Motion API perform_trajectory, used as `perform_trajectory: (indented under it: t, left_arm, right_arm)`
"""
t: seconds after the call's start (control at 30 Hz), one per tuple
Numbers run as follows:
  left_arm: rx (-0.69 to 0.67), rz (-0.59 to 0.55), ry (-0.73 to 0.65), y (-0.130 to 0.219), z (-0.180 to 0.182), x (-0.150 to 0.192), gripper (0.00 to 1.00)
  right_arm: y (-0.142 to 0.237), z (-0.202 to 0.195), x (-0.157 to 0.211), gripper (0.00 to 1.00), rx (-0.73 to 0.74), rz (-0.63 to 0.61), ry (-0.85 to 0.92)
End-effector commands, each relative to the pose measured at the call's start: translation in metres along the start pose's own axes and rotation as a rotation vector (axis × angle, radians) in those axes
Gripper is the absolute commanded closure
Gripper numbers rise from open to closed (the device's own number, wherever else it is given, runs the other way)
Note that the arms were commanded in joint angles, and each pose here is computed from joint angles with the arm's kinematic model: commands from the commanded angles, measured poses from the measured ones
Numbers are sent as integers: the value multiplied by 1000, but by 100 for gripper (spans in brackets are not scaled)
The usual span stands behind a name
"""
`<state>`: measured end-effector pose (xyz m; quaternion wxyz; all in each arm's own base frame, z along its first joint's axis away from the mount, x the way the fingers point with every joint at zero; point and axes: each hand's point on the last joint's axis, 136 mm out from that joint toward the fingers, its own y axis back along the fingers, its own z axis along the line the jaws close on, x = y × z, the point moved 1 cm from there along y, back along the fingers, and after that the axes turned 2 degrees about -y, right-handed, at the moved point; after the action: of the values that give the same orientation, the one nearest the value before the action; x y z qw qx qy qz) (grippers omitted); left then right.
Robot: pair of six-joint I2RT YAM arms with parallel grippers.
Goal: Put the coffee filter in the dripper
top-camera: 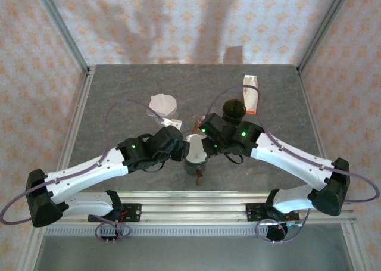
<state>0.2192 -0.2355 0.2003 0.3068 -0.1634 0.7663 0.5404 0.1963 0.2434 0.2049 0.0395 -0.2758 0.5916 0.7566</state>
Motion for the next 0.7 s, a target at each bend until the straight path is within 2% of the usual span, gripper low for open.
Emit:
perform_trajectory:
  t: [0.0, 0.13, 0.2, 0.43, 0.67]
  left_arm:
    - [-59, 21, -27, 0, 11, 7, 54]
    - [-55, 17, -22, 1, 11, 7, 53]
    - [-55, 17, -22, 0, 11, 7, 51]
    - [-52, 15, -14, -1, 10, 7, 49]
    - [-68, 21, -15, -1, 14, 10, 53]
  right_arm:
    - [8, -6, -4, 73, 40, -20, 10]
    - [10, -4, -5, 50, 25, -33, 10]
    - [7, -3, -3, 44, 27, -18, 15]
    - [-12, 2, 0, 33, 42, 41, 39]
    - [-25, -11, 3, 32, 116, 79, 47]
